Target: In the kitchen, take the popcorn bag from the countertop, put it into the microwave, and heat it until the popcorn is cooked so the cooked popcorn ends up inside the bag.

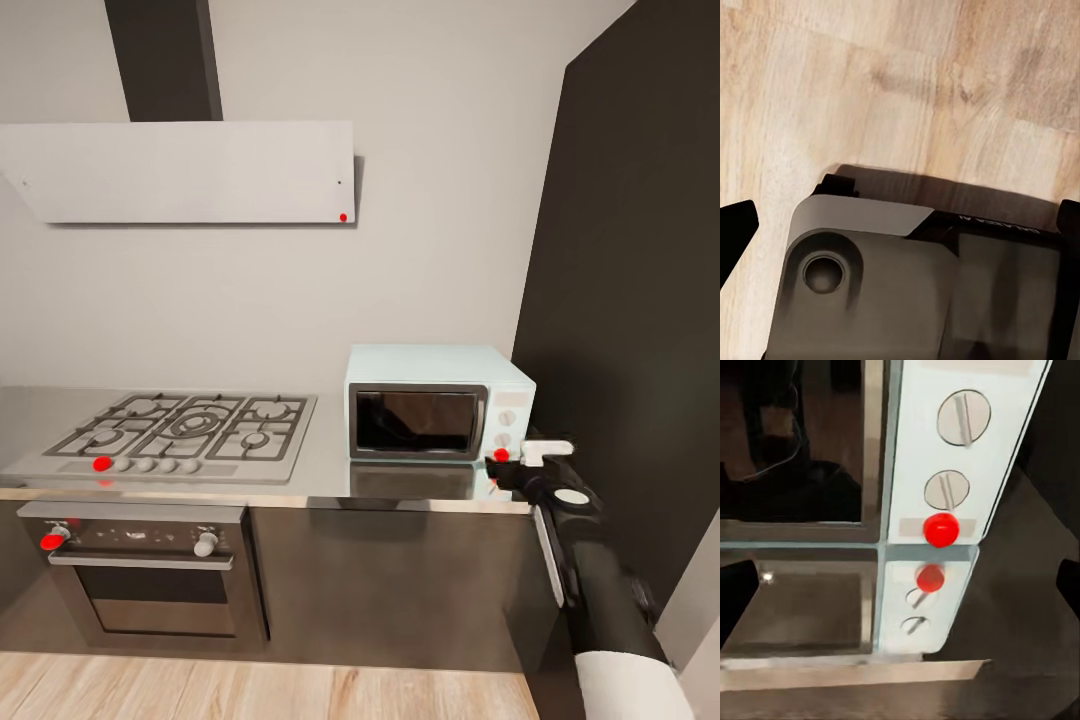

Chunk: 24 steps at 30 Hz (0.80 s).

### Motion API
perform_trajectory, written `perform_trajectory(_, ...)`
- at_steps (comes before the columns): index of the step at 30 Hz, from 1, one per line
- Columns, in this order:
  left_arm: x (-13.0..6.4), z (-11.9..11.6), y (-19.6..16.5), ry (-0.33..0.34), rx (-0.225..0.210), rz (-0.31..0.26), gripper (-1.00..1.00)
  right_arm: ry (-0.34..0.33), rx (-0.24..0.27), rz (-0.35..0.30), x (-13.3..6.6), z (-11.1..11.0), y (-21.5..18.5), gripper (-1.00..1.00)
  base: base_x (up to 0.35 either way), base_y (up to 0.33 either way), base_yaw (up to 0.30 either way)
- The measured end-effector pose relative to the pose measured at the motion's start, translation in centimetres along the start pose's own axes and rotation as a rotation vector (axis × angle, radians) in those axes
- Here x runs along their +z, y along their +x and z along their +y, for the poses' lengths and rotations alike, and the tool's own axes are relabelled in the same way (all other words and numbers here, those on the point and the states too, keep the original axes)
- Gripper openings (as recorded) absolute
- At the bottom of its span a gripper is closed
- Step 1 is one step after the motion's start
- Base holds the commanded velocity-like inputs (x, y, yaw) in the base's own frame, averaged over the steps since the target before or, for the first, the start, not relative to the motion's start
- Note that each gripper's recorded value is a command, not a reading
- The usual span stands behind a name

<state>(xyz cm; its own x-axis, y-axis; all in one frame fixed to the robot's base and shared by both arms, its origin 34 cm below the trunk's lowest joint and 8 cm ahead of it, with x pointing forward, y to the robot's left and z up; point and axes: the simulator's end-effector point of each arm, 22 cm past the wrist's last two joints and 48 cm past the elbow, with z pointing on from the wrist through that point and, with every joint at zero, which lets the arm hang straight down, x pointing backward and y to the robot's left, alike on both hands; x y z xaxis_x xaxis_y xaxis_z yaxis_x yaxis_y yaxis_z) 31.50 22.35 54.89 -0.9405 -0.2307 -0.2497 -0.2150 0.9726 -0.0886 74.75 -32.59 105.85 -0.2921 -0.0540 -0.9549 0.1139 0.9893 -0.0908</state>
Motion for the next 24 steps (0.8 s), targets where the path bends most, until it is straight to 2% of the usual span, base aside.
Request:
perform_trajectory(3, 0.0, 0.0, 0.0, 0.000, 0.000, 0.000, 1.00, -0.044, 0.019, 0.018, 2.5, 1.7, 4.9, 1.00, 0.000, 0.000, 0.000)
perform_trajectory(5, 0.0, 0.0, 0.0, 0.000, 0.001, 0.000, 1.00, -0.024, 0.034, 0.005, 2.9, 1.4, 6.0, 1.00, 0.000, 0.000, 0.000)
perform_trajectory(12, 0.0, 0.1, -0.1, -0.001, 0.001, -0.002, 1.00, 0.053, 0.103, -0.028, 2.8, -2.3, 5.5, 1.00, 0.000, 0.000, 0.000)
perform_trajectory(17, 0.0, -0.1, -0.1, 0.002, 0.005, -0.003, 1.00, 0.068, 0.099, -0.072, 2.1, -3.2, 3.1, 1.00, 0.000, 0.000, 0.000)
perform_trajectory(20, 0.0, -0.2, 0.0, 0.004, 0.008, -0.002, 1.00, 0.064, 0.101, -0.028, 2.0, -3.1, 3.5, 1.00, 0.000, 0.000, 0.000)
perform_trajectory(24, 0.0, -0.4, -0.1, 0.007, 0.009, -0.004, 1.00, 0.056, 0.101, -0.013, 2.0, -3.1, 3.8, 1.00, 0.000, 0.000, 0.000)
